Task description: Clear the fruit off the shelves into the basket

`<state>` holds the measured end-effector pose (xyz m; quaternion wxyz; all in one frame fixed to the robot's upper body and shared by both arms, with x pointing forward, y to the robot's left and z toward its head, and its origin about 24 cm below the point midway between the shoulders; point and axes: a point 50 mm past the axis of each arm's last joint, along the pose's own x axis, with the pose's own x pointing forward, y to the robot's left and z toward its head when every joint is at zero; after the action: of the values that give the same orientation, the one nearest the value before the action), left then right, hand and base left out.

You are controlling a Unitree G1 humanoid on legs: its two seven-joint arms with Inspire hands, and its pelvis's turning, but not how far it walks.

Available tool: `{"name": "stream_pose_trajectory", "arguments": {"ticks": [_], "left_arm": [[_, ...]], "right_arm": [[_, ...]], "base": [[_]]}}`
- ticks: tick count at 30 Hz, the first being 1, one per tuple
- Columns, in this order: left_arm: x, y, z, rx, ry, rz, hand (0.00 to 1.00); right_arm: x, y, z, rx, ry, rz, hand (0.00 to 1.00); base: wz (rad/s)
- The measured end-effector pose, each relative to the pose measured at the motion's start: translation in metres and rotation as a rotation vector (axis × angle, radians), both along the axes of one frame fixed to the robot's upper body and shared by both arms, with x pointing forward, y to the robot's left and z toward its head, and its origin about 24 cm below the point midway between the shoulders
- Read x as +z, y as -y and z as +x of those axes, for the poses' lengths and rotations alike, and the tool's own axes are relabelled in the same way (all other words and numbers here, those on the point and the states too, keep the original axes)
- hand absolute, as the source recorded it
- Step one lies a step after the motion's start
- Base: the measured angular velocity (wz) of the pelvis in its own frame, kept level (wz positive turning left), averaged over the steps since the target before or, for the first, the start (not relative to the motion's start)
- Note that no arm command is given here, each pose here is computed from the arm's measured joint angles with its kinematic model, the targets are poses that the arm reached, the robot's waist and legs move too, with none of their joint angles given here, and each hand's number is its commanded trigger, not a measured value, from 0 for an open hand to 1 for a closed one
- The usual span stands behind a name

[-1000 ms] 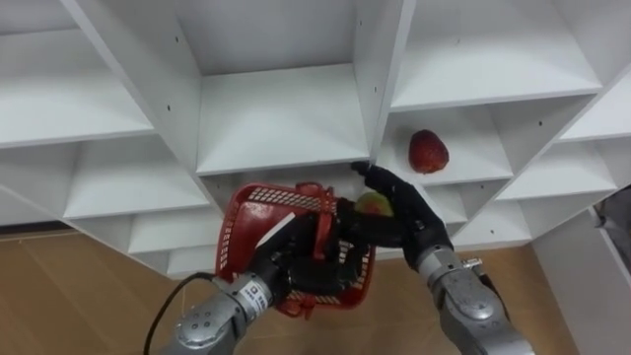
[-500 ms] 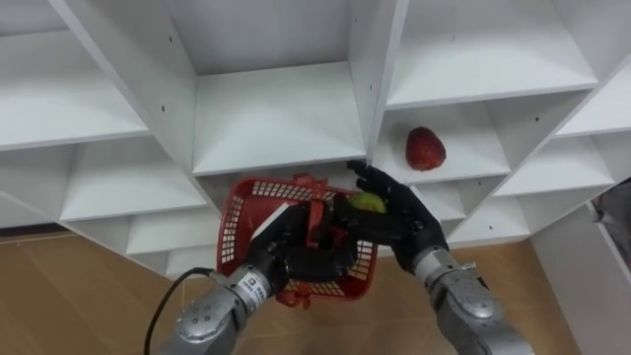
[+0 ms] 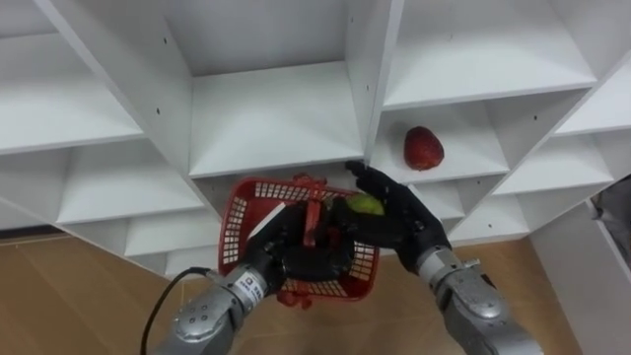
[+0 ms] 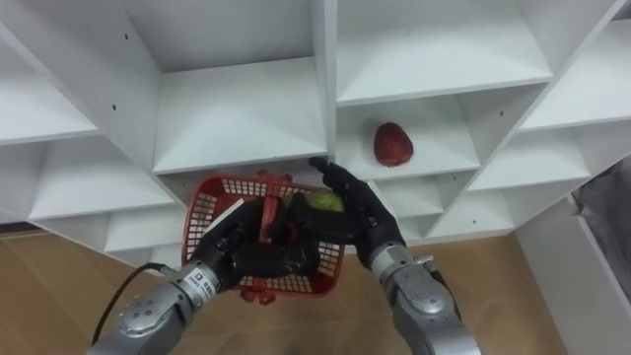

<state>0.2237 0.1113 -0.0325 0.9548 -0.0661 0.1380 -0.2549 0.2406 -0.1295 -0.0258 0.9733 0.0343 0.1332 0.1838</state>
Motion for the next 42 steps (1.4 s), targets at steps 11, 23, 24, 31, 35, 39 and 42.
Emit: {"name": "stream_pose_trajectory", "arguments": {"ticks": [11, 23, 24, 31, 35, 39, 42], "left_arm": [[0.004, -0.018, 0.008, 0.148, 0.012, 0.003, 1.0], [0.003, -0.03, 0.011, 0.258, 0.002, -0.001, 1.0], [0.002, -0.03, 0.01, 0.259, -0.001, -0.001, 1.0], [0.001, -0.03, 0.008, 0.28, -0.015, -0.014, 1.0], [0.001, -0.031, 0.009, 0.294, -0.016, -0.013, 1.0], [0.001, -0.032, 0.009, 0.312, -0.02, -0.014, 1.0], [0.001, -0.032, 0.009, 0.314, -0.019, -0.014, 1.0]], "right_arm": [[0.011, -0.004, 0.0, 0.025, 0.018, 0.082, 0.0], [0.012, -0.009, -0.002, 0.08, -0.005, 0.239, 0.0], [0.012, -0.009, -0.003, 0.079, -0.009, 0.252, 0.0], [-0.001, -0.006, -0.019, 0.058, -0.081, 0.345, 0.0], [-0.008, -0.009, -0.029, 0.071, -0.124, 0.36, 0.0], [-0.011, -0.011, -0.034, 0.09, -0.145, 0.361, 0.0], [-0.011, -0.011, -0.033, 0.094, -0.141, 0.359, 0.0]], "base": [[-0.04], [0.0], [0.0], [0.0], [0.0], [0.0], [0.0]]}}
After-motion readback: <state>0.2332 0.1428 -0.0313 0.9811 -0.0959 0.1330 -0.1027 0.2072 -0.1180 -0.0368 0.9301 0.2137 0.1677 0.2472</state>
